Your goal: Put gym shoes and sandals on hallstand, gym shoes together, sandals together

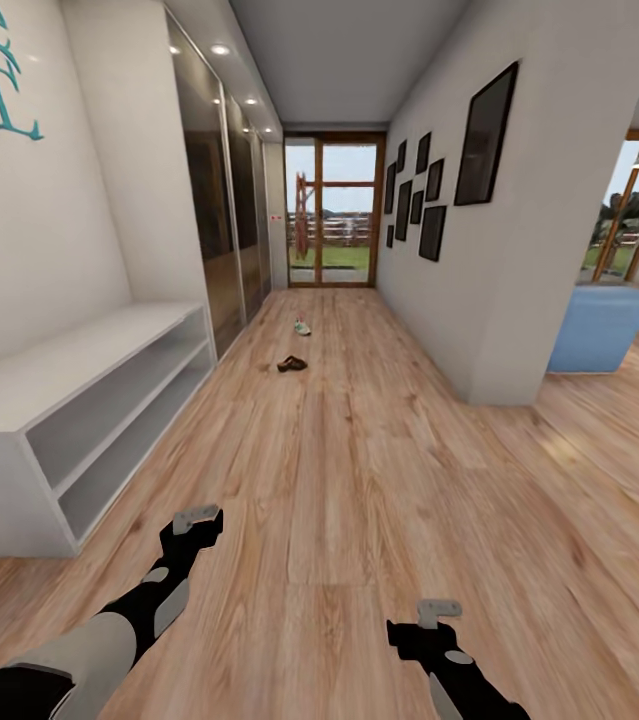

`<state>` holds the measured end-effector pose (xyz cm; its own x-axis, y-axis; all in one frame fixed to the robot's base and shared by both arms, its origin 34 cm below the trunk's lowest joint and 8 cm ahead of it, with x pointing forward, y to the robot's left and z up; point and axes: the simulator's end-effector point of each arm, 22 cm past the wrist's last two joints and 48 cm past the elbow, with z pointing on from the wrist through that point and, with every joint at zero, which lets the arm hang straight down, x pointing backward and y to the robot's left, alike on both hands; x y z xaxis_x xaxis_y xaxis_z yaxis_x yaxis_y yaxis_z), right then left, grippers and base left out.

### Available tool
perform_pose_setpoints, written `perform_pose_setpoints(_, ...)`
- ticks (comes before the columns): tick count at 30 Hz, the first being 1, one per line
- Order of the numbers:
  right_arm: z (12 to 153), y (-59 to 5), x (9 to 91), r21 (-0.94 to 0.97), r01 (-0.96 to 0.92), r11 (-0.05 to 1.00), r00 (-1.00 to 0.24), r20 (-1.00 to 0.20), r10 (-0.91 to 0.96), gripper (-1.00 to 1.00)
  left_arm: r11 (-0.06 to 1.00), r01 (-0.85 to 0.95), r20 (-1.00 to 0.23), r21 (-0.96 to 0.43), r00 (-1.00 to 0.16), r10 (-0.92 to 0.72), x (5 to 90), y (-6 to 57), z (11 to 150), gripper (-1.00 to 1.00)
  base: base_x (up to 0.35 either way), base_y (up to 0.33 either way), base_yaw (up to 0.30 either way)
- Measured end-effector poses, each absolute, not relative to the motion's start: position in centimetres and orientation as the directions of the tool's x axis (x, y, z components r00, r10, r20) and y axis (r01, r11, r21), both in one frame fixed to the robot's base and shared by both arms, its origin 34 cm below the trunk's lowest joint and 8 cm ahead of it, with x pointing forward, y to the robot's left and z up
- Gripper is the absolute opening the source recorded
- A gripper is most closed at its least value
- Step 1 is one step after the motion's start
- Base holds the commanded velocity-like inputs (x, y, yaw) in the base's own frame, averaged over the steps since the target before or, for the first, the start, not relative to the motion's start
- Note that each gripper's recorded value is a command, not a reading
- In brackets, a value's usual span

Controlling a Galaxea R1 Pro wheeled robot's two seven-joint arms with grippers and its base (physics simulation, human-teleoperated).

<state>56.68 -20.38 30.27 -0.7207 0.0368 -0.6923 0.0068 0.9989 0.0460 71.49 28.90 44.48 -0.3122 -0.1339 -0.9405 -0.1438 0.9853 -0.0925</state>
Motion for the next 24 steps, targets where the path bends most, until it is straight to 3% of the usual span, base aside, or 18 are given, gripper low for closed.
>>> perform_pose_setpoints(24, 30.29, -20.48, 56.70, 0.048, 0.012, 0.999, -0.720, -0.692, 0.042, 1.00, 0.985, -0.144, -0.941, -0.093, -0.312, -0.134, 71.49, 28.90, 44.48, 1.00, 0.348, 0.006, 0.000)
